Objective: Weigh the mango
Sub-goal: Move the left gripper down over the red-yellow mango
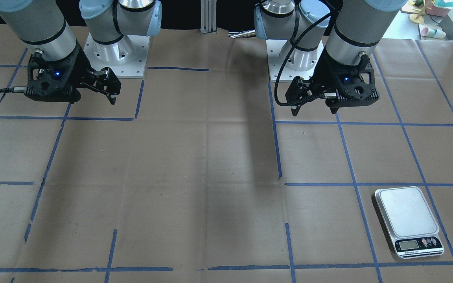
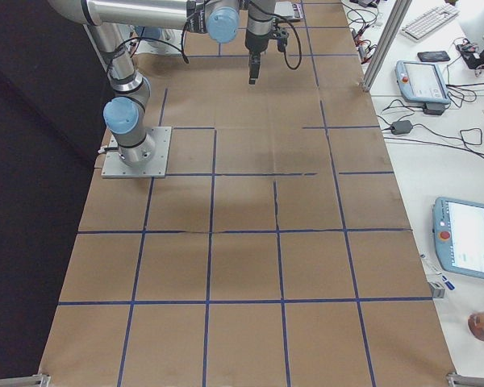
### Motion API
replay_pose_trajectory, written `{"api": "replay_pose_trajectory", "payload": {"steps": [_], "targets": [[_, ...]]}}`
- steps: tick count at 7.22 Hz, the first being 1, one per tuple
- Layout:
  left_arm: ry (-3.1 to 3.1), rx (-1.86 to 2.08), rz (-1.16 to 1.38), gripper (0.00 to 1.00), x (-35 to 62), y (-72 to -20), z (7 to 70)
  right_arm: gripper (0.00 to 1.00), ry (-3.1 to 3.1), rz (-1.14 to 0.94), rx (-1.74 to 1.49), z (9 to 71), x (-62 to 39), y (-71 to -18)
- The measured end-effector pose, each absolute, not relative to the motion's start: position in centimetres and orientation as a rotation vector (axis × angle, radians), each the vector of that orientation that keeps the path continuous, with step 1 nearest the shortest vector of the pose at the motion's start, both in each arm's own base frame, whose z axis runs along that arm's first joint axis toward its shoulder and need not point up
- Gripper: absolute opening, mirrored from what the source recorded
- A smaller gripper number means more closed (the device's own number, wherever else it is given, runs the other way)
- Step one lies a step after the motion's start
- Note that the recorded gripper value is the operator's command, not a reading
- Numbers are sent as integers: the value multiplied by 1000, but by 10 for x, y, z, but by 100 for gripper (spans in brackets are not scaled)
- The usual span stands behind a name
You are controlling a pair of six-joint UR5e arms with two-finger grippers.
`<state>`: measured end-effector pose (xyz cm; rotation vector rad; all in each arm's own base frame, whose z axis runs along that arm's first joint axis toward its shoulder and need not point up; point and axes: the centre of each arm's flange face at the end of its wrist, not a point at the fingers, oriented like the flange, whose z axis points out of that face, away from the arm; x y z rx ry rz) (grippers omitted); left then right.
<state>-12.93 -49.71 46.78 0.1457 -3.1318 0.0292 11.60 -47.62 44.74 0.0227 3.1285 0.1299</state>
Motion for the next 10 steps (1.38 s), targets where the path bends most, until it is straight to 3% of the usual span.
{"api": "replay_pose_trajectory", "payload": {"steps": [6,10], "targets": [[-3130,172,44,100,-95,-515,471,100,3129,130,23,447,116,-476],[-3137,291,92,100,102,-569,459,100,3129,130,23,447,116,-476]]}}
